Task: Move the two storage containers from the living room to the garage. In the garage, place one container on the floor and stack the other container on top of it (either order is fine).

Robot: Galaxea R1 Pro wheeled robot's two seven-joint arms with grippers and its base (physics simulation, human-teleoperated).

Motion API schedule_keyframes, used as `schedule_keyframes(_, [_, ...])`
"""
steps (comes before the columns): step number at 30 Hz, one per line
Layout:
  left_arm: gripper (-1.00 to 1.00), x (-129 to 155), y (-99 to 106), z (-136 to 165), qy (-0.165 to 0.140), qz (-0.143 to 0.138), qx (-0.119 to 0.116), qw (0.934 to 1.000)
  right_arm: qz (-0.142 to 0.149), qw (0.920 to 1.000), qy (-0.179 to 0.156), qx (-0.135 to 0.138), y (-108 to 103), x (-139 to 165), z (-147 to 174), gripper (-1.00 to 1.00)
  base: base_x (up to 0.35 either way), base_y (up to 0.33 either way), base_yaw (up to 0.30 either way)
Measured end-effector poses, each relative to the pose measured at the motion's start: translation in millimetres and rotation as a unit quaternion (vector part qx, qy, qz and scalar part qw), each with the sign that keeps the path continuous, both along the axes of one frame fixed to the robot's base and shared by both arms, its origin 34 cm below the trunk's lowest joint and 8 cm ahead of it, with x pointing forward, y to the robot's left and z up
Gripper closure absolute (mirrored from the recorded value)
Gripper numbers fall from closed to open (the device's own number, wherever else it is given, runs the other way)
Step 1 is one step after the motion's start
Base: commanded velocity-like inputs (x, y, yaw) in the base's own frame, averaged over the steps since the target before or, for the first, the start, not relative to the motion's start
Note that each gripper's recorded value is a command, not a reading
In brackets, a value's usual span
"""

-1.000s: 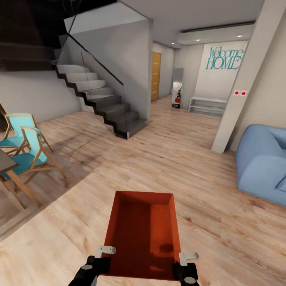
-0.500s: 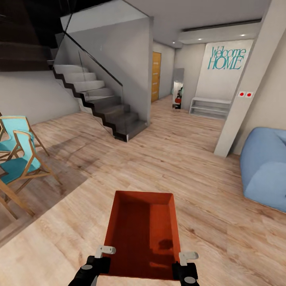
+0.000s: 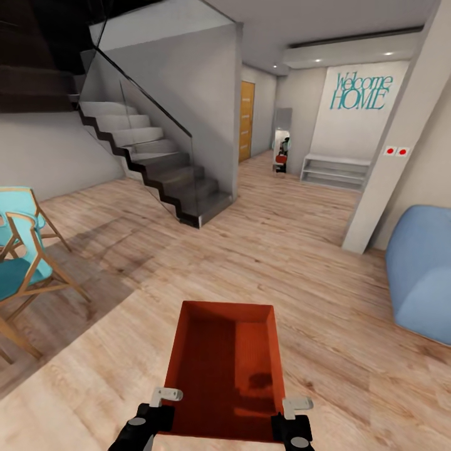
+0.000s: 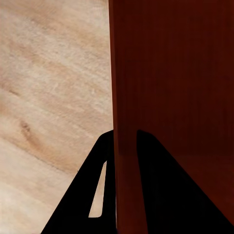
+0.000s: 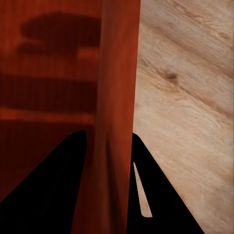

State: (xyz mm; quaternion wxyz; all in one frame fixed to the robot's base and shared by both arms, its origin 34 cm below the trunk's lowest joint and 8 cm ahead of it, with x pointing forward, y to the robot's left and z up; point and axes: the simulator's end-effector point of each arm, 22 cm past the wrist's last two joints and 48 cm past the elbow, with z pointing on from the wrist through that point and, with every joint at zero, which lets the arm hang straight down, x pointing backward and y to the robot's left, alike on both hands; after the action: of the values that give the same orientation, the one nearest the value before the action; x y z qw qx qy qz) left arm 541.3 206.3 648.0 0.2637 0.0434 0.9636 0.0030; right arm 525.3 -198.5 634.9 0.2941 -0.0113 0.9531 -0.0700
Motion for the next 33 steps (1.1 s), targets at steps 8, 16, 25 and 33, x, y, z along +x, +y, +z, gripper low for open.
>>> schedule_keyframes(8, [1.0,-2.5,-0.5,-1.7,0.003,0.0,0.0,1.0,0.001,1.0,0.004,0.0,-0.5,-2.9,-2.2,1.0,0.321,0.0,-0.021])
schedule_keyframes(16, [1.0,-0.9,0.4,-0.7,0.001,0.002,0.0,1.0,0.002,1.0,0.002,0.0,0.3,0.1,-0.9,1.0,0.321,0.0,-0.248])
schedule_keyframes(25, [1.0,-5.7,-0.9,-4.2,0.008,-0.001,0.0,1.0,0.001,1.0,0.008,0.0,-0.9,-6.7,-4.4,1.0,0.321,0.0,-0.282])
schedule_keyframes(33, [1.0,-3.2,0.1,-2.4,0.004,0.001,0.0,1.0,0.002,1.0,0.005,0.0,0.1,-2.5,-2.4,1.0,0.321,0.0,-0.278])
